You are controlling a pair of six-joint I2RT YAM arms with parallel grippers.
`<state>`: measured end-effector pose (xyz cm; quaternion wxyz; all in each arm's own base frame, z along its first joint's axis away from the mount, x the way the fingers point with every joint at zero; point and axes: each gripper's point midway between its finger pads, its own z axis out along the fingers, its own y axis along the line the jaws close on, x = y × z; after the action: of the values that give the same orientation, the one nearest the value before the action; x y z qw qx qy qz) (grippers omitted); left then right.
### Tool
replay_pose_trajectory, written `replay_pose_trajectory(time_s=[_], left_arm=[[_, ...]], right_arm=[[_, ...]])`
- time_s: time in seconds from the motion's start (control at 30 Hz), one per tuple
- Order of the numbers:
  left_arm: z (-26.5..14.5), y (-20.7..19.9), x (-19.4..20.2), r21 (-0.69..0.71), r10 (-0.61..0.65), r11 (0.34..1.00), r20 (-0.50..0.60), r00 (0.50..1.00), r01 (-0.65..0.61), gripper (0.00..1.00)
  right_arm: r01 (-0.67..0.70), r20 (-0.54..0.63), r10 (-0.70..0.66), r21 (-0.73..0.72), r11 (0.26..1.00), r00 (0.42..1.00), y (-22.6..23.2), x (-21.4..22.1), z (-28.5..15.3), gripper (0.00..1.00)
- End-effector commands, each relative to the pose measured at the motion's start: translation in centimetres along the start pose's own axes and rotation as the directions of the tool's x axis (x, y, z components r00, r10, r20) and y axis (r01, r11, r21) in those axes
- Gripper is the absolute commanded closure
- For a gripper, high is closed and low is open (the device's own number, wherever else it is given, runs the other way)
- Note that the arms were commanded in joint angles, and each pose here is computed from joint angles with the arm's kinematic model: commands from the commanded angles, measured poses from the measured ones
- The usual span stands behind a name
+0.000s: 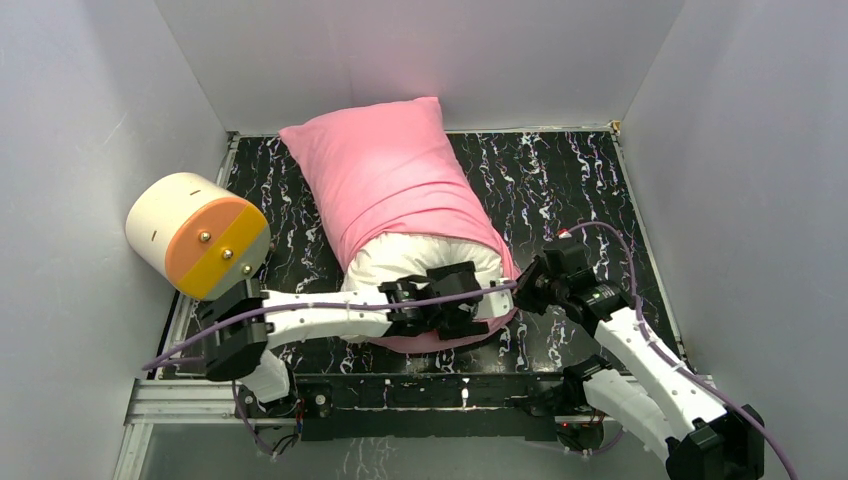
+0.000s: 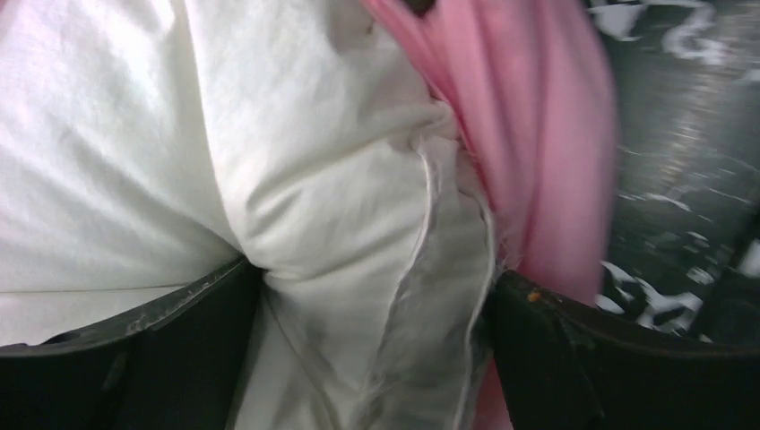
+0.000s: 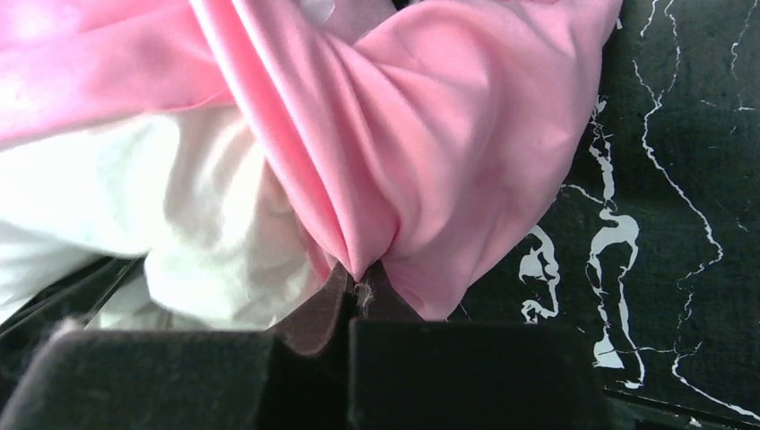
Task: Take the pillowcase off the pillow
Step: Remove the pillow from the pillowcase.
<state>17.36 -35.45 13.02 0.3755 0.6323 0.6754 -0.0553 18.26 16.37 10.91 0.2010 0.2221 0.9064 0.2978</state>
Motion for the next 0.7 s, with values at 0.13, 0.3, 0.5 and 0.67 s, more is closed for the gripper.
replay_pose_trajectory(time_s=[0.13,0.3,0.5,0.67], left_arm=[[0.4,7.0,2.3,-0.442,-0.046,0.897,-0.093,0.995,0.000,1.00],[-5.4,15.2,1.4,-0.575,-0.241,0.788,0.038,0.970,0.219,1.00],[-4.7,13.7,-0.2,-0.340,-0.405,0.843,0.111,0.908,0.417,1.00],[-2.6,10.7,0.2,-0.233,-0.439,0.864,0.085,0.895,0.446,1.00]], right_arm=[[-0.001,0.086,-0.005,0.065,0.998,0.996,-0.2,-1.7,-1.5,1.00],[0.017,0.075,-0.040,0.284,0.959,0.996,-5.8,-1.1,-0.5,1.00],[0.031,-0.032,-0.030,0.032,0.999,0.999,-1.0,0.7,-0.1,0.79],[0.022,-0.025,-0.027,-0.170,0.985,0.999,5.3,-0.4,-3.5,0.39]])
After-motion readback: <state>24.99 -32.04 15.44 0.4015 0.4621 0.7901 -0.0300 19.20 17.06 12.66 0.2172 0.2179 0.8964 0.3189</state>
